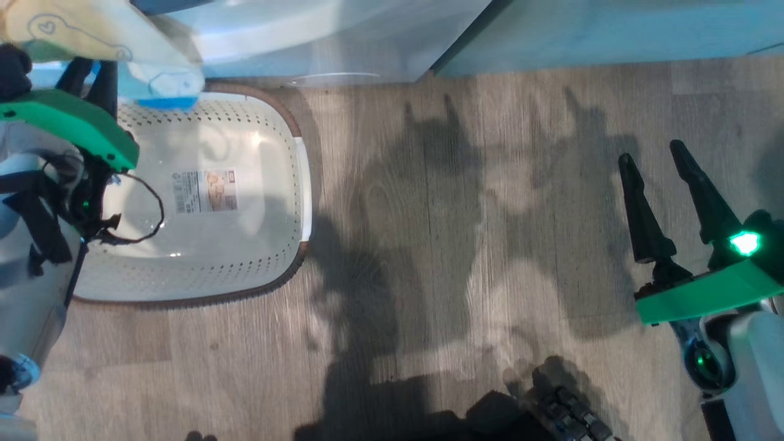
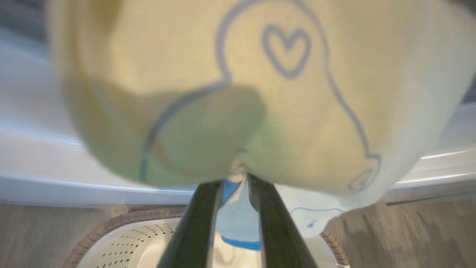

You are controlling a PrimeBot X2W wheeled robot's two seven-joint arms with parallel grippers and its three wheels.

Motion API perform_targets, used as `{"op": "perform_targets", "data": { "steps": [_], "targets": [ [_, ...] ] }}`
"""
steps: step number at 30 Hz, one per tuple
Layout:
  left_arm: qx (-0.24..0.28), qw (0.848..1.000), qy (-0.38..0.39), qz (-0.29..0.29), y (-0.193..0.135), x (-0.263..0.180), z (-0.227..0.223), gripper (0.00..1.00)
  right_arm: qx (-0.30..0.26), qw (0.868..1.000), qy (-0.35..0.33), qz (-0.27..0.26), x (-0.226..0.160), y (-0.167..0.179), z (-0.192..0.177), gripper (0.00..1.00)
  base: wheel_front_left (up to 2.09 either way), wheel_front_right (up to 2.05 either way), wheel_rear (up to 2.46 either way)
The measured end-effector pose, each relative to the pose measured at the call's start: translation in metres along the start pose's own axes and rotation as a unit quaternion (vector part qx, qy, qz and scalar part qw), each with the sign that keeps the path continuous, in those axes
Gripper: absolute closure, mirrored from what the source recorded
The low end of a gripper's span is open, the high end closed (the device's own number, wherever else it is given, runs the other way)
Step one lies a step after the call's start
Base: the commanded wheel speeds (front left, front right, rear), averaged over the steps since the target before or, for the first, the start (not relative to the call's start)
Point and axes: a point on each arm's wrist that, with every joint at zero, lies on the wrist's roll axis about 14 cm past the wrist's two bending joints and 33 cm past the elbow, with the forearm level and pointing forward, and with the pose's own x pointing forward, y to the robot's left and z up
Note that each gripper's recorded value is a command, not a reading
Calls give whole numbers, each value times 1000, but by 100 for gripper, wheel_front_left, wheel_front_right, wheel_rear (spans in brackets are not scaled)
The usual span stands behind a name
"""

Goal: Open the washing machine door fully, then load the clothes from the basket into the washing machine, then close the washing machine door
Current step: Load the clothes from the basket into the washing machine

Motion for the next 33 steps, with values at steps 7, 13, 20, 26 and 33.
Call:
{"op": "perform_targets", "data": {
  "steps": [7, 13, 20, 26, 33],
  "targets": [
    [14, 1000, -13, -10, -10, -8, 16, 100, 0, 1000, -12, 2, -5, 2, 11, 0, 0, 0, 0],
    [26, 999, -31, -35, -28, -21, 30, 100, 1, 1000, -27, 3, -11, 3, 23, 0, 0, 0, 0],
    [35, 996, -58, -64, -51, -41, 52, 100, 6, 999, -33, 3, -25, 6, 29, 0, 0, 0, 0],
    [51, 991, -90, -91, -69, -54, 80, 100, 7, 999, -51, 8, -29, 10, 42, 0, 0, 0, 0],
    [78, 983, -111, -124, -83, -56, 109, 100, 10, 999, -48, 7, -35, 10, 41, 0, 0, 0, 0]
  ]
}}
